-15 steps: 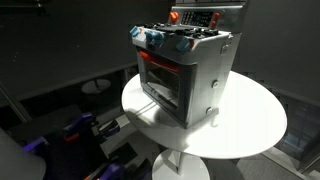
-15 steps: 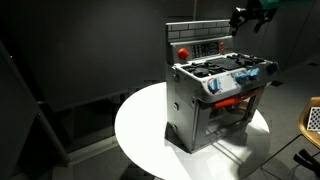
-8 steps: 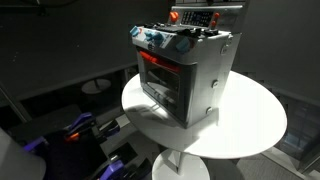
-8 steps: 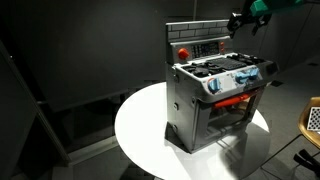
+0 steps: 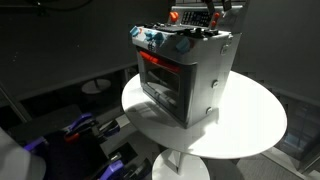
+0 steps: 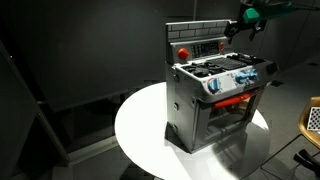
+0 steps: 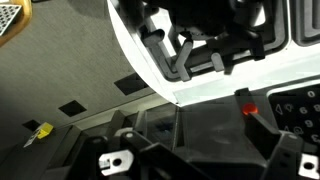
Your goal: Press the orange button on the cooker
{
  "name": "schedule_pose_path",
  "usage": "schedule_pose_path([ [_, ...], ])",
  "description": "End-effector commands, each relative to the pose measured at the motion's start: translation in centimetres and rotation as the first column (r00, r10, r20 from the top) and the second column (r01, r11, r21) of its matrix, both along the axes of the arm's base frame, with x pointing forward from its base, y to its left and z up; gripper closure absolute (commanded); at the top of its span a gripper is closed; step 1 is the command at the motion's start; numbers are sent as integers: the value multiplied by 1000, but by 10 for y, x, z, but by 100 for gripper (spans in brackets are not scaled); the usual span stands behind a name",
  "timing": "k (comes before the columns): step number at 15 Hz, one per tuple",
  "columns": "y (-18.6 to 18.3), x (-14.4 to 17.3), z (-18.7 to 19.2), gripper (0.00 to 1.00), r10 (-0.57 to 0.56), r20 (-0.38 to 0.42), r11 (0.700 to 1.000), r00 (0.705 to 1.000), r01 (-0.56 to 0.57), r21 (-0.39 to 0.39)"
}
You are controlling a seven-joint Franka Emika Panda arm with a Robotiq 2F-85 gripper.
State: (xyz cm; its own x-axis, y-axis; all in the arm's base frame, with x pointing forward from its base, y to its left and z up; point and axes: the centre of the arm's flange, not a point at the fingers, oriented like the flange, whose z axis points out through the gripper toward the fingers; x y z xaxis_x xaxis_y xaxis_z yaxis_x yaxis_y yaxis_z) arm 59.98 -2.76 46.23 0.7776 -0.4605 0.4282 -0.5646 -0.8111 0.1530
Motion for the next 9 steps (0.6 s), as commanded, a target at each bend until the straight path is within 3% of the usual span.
schedule_pose_path([
  [1, 0, 14, 1, 0, -31, -10, 999, 999, 31, -15],
  [9, 0, 28, -2, 0, -28, -4, 1000, 1000, 28, -13],
])
